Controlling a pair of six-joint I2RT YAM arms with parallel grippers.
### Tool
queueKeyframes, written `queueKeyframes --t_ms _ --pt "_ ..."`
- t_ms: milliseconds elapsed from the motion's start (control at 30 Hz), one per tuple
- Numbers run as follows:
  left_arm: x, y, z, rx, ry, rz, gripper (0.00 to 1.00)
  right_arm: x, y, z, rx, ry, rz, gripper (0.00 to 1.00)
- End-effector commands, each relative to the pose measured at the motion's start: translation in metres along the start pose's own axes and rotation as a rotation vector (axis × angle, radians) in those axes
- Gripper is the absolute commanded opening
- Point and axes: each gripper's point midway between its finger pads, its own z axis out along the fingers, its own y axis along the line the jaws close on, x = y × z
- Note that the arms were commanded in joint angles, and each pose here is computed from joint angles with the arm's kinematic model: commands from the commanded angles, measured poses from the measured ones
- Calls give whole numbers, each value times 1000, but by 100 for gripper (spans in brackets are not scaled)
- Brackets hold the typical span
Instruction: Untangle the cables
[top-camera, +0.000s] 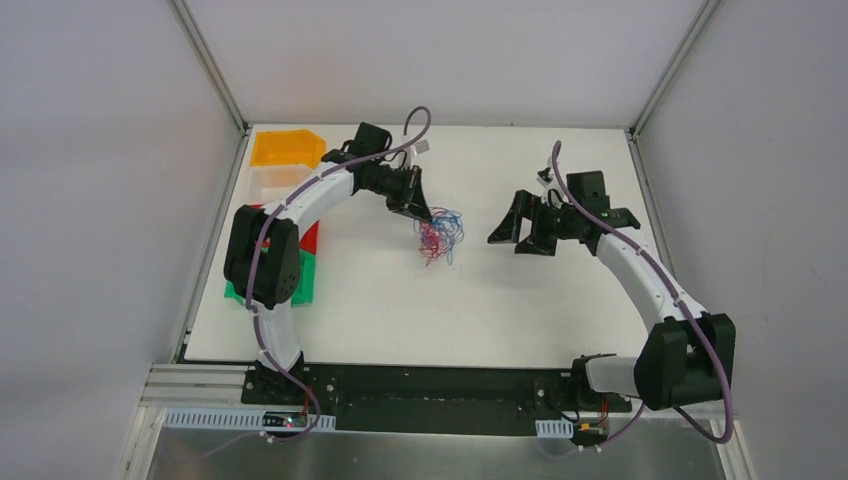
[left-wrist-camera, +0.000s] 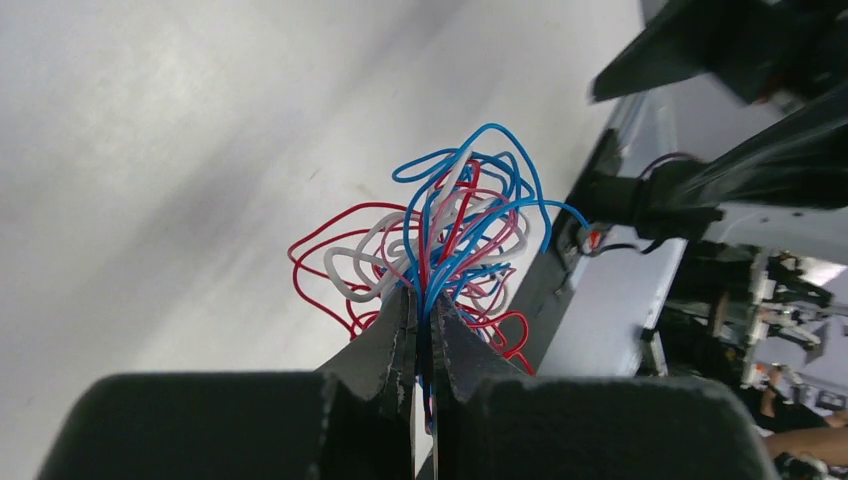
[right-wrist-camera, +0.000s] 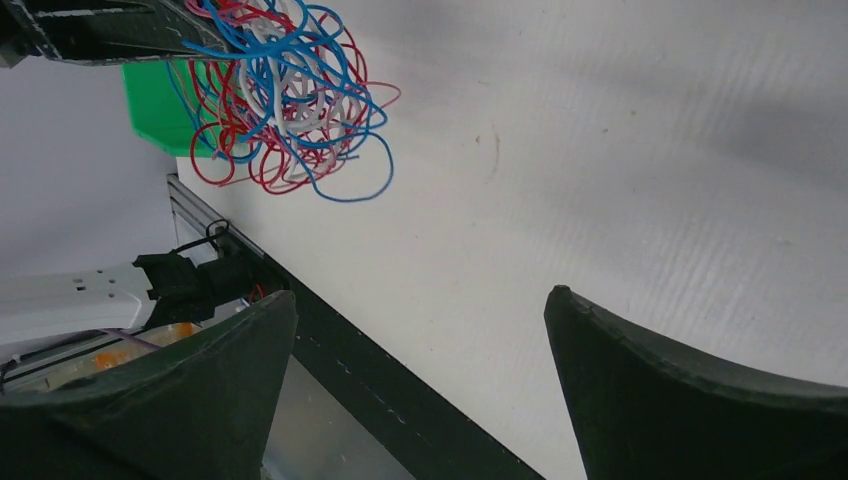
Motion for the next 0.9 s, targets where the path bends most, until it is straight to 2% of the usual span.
queueKeyframes --t_ms 0,67,167,267,300,333,367,433,467,500,567,800,867 --pt "-62 -48 11 218 -164 -93 0 -29 29 22 -142 -104 16 99" --pt "-78 -58 14 291 -221 -126 0 -35 39 32 -175 -125 6 99" --pt "-89 -69 21 362 -246 -185 0 -45 51 47 -191 -138 -32 99" --pt "-91 -72 25 358 -258 -203 0 -66 55 58 -188 -175 -9 90" --pt "-90 -74 25 355 -260 -204 0 -72 57 60 -191 -186 -10 84" --pt "-89 -74 26 354 -259 -212 0 -76 57 63 -188 -192 -11 73" --pt "-88 -76 25 354 -261 -221 0 -81 55 65 -174 -203 -16 58" --pt "-86 -78 21 352 -264 -231 0 -89 45 67 -129 -222 -27 19" --pt "-83 -78 18 343 -259 -228 0 -90 39 64 -108 -227 -41 3" --pt "-81 -76 14 327 -255 -225 0 -90 32 61 -79 -227 -42 0" --pt "-76 -65 2 275 -258 -213 0 -85 10 47 -23 -206 -10 0" --pt "-46 6 -49 -53 -263 -159 0 -50 -70 -11 179 -158 27 0" --pt "-37 26 -62 -112 -267 -198 0 -46 -92 -28 240 -180 23 0"
